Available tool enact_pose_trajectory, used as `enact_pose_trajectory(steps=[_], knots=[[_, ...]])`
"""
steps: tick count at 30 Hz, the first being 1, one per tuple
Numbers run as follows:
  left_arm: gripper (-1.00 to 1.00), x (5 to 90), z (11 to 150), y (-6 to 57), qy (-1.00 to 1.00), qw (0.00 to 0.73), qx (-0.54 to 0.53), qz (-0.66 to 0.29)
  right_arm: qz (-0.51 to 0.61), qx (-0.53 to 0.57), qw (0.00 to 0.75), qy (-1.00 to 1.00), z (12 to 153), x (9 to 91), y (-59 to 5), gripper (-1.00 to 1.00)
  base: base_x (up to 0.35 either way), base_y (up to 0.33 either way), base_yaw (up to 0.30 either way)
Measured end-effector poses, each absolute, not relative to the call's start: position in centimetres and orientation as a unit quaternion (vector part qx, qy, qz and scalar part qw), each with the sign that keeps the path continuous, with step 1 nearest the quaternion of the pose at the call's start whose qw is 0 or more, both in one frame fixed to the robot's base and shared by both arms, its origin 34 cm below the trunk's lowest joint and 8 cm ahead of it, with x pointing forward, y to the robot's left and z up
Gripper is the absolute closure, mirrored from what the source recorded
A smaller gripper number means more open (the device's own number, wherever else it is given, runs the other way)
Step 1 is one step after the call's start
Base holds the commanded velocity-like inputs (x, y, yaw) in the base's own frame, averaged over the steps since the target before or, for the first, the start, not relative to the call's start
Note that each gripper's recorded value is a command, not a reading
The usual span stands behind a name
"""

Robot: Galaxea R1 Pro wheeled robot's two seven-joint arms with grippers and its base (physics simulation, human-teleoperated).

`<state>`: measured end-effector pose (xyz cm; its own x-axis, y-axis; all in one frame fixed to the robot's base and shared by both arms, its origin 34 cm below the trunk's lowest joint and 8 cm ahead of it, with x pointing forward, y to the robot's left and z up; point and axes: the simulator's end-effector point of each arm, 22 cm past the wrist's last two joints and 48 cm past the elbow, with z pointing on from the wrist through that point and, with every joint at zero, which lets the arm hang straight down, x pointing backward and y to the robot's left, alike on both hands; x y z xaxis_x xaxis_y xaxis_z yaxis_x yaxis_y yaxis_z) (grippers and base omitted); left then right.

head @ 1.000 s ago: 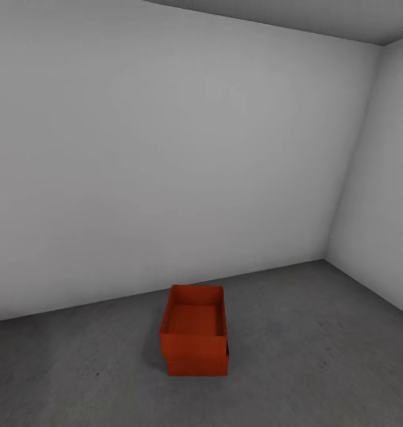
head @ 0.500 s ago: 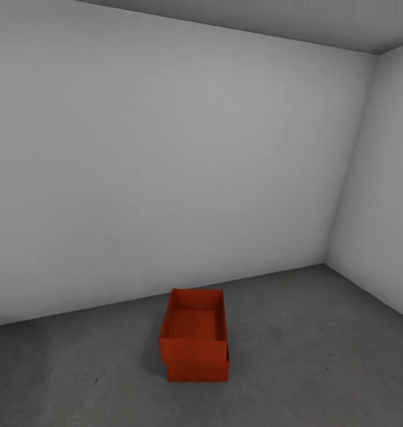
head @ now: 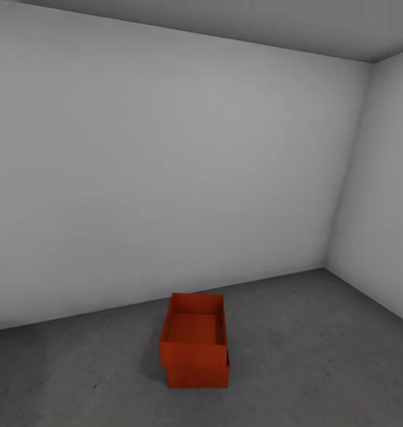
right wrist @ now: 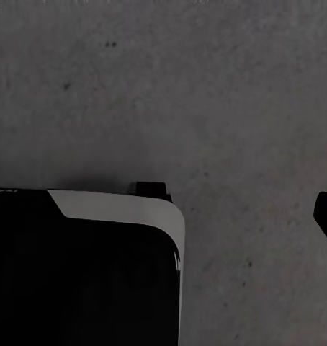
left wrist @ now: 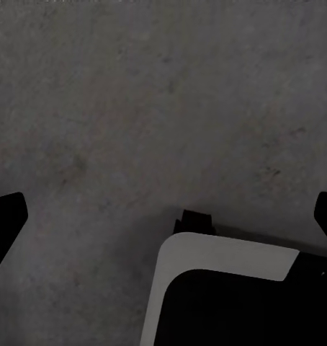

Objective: Move the two storage containers from the living room to the garage. In the garage, place one container on the floor and stack the other container on top of it (either order is fine).

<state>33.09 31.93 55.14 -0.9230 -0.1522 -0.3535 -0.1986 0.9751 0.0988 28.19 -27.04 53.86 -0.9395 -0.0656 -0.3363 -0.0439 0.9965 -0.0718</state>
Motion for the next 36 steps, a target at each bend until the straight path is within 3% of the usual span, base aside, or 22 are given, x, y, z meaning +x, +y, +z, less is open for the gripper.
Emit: enact_pose_trajectory(steps=[36], knots=[[-1.00,35.2,56.3,31.9,0.973,0.204,-0.092,0.064,-0.032,-0.028,0.200,0.979,54.8,30.3,-27.0,-1.00,0.000,0.000,0.000]])
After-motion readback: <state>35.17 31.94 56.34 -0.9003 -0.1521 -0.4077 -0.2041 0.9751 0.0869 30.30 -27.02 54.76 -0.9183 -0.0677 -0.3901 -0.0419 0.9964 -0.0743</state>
